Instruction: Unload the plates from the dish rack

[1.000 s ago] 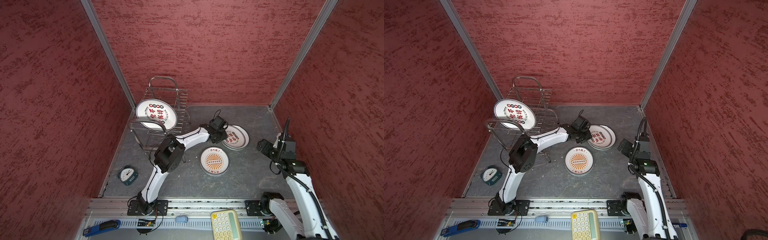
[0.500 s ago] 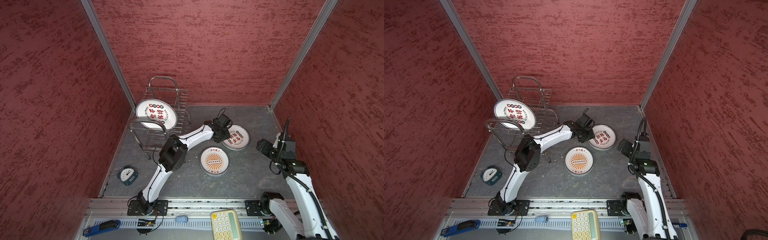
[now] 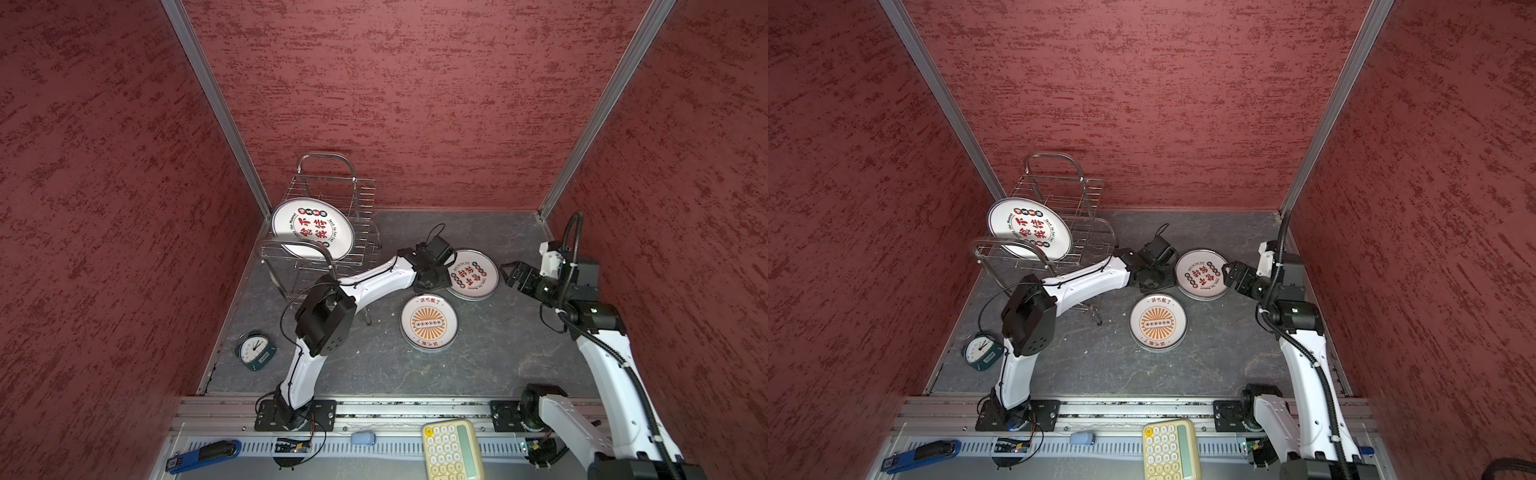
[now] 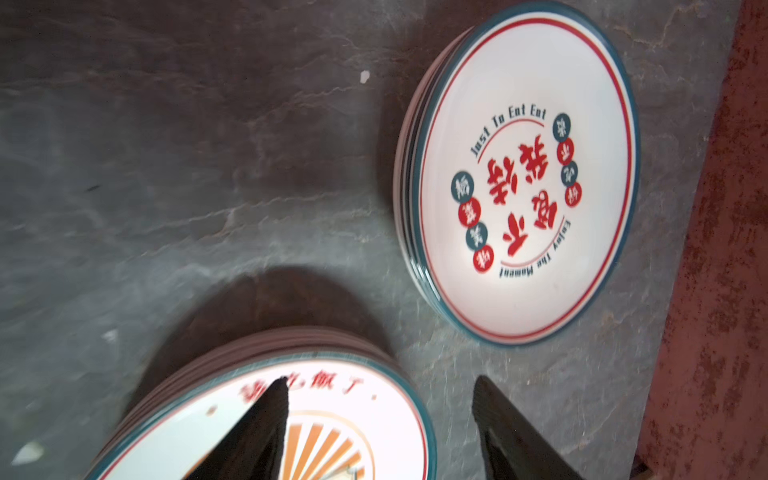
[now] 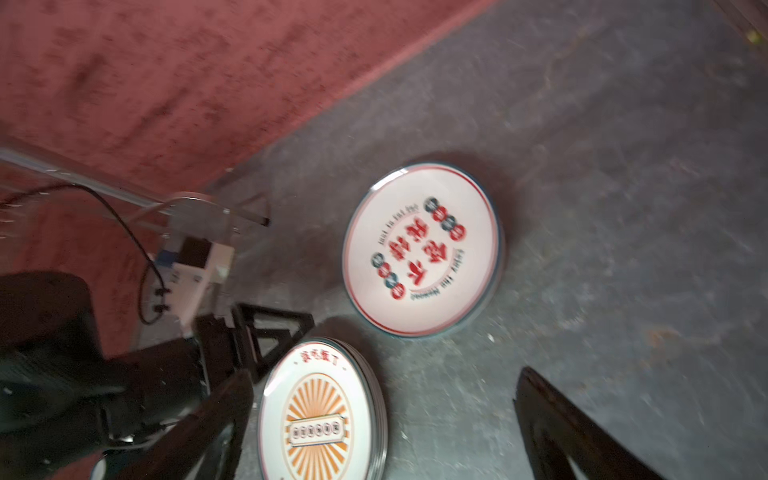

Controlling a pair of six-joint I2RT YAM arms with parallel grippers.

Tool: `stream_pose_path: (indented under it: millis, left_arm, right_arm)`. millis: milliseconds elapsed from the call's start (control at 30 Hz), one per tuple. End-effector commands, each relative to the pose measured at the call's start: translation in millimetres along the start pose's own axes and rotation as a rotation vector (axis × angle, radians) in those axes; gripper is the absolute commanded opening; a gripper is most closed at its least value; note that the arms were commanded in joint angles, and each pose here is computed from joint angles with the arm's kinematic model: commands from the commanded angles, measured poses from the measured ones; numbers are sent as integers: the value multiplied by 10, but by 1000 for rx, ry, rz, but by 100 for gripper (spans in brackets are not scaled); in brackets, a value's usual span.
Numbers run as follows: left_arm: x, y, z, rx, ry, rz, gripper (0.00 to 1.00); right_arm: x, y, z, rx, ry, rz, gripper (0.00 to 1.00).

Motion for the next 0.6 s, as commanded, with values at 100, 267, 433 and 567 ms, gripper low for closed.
stream_pose_path:
  millis: [100,267,433,567]
  left_arm:
    - [509,364,293,-35,-79,-47,80]
    - [729,750,498,5,-93,-91,88]
    - [915,1074,622,55,-128,-114,98]
    - [1032,1319,691,111,-151,-154,99]
  right_arm:
    - [146,1165,-575,341,-86,-283,99]
    - [16,2013,-653,514,-69,-455,99]
    - [-163,2650,-544,665,-46,-534,99]
    - [-244,3059,-448,735,-34,-582,99]
Point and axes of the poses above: each gripper's point midway between its finger pads, its own x axis back along the fingers, its own y axis along the line the jaws close on, z = x × y, the point moved 8 cm from there along x, back along the fingers, and after that the axes turned 5 degrees about x, right-handed, at the moved point
